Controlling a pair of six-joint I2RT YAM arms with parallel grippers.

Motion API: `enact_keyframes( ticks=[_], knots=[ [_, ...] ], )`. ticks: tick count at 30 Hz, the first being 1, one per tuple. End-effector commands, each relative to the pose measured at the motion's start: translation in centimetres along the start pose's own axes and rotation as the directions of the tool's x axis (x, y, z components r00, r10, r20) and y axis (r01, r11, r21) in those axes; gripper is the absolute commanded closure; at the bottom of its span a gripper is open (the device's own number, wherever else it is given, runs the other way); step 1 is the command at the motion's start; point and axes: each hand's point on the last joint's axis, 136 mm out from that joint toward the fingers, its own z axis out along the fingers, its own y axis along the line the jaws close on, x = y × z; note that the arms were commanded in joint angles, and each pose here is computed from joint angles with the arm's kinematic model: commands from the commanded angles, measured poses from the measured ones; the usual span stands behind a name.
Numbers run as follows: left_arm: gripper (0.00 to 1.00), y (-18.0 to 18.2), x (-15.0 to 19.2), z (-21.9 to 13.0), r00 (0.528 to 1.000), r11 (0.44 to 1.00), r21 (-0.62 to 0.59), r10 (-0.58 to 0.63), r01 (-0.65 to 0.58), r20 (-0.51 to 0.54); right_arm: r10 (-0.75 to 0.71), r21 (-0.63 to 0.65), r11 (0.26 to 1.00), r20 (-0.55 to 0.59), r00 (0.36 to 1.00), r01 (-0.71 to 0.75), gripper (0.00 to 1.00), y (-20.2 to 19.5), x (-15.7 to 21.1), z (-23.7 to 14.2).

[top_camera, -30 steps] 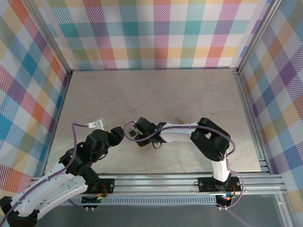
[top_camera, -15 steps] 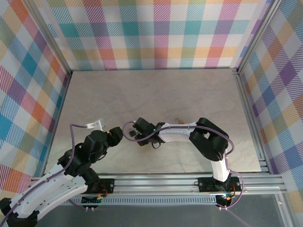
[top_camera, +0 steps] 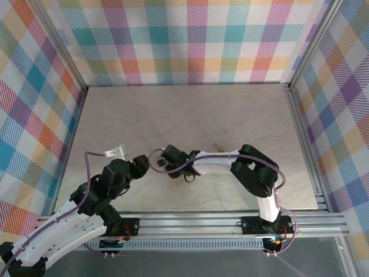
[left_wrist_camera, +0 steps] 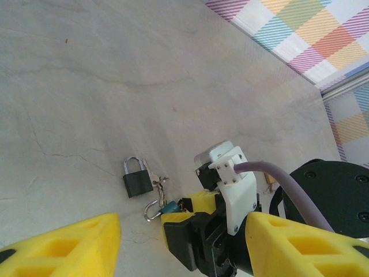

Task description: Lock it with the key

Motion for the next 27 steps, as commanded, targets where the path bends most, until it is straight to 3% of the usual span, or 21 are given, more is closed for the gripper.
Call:
enact_keyframes(
  ticks=[1,14,27],
  knots=[
    [0.41,0.6,-0.5,-0.3,1.0,1.0,-0.022,0.018,-0.018,0.02,0.002,0.017,1.0,-0.074,0.997,-0.001,0.63,-0.2,2.3,-0.2],
    [0.41,0.4,0.3,0.5,1.0,1.0,-0.008,0.006,-0.006,0.0,0.013,0.011,1.0,-0.034,0.999,-0.013,0.64,-0.5,1.5,-2.5],
    [0.41,-2.5,3.8,5.0,0.989,0.993,0.074,-0.078,0.088,-0.129,0.073,-0.041,0.997,0.002,0.997,-0.073,0.64,-1.9,2.0,-4.5]
  ],
)
